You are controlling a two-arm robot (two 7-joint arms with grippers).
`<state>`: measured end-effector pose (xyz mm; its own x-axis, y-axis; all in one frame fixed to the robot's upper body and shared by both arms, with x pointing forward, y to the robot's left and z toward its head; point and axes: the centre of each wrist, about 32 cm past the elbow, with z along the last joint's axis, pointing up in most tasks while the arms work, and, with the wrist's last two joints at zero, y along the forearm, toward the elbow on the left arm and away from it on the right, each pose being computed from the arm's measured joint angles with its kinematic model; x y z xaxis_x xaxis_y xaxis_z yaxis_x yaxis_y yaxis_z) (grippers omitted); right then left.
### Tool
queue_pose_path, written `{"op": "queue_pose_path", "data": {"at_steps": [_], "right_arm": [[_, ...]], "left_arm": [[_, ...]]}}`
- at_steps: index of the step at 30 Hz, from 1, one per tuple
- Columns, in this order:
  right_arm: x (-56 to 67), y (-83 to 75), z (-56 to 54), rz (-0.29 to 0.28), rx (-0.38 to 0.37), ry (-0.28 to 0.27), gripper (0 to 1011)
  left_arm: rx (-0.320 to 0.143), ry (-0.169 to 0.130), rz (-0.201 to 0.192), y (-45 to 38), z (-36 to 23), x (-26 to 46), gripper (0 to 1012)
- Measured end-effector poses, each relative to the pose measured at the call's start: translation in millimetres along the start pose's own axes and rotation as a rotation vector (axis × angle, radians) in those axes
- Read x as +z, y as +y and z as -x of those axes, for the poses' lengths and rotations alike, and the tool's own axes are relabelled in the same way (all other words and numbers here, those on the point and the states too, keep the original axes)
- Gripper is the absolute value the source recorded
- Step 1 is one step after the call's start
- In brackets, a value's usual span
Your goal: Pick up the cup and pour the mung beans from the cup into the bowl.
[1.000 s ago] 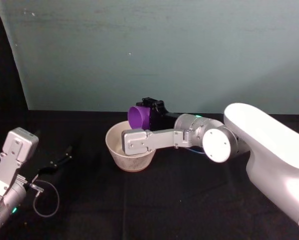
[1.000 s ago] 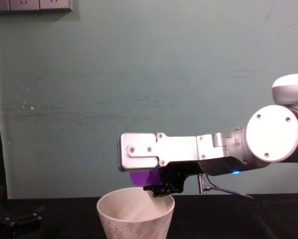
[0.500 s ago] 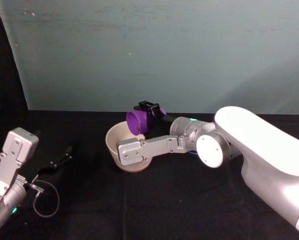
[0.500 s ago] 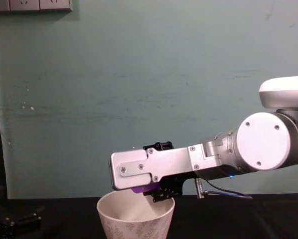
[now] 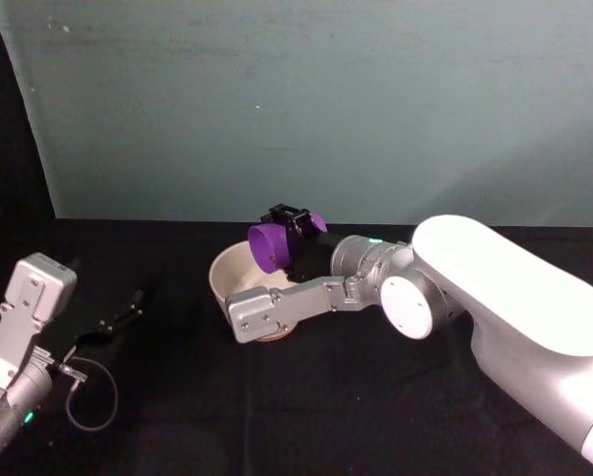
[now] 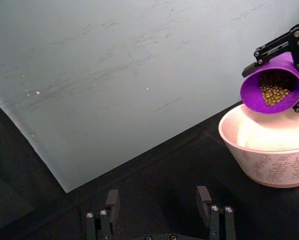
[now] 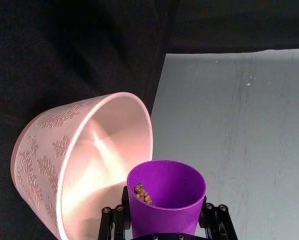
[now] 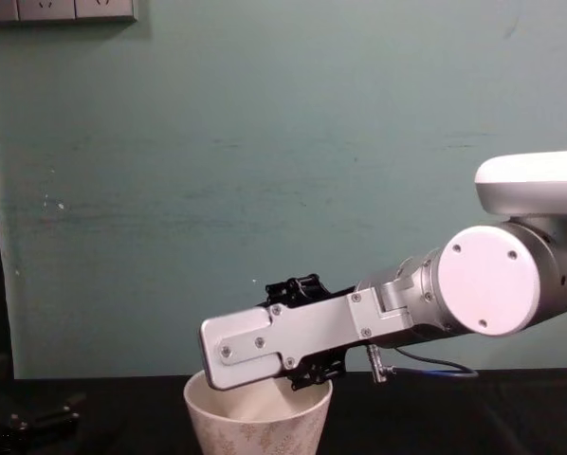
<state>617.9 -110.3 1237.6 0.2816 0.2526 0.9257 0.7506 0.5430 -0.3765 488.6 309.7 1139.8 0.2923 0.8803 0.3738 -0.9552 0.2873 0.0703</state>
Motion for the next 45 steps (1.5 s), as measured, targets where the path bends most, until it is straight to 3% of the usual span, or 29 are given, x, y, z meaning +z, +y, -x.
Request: {"op": "queue_pose_path", "data": {"at_steps": [21,45], "right_arm": [[9.4,1.1,0.8,0.017,0.000,-0.075,733],[14.8,2.8,3.4,0.024,0.010,-0.119,733]], "left_arm": [[0.000,0.000,0.000,0.0,0.0,0.0,1011],[0.000,0.000,0.000,0.0,0.0,0.0,1011]]}}
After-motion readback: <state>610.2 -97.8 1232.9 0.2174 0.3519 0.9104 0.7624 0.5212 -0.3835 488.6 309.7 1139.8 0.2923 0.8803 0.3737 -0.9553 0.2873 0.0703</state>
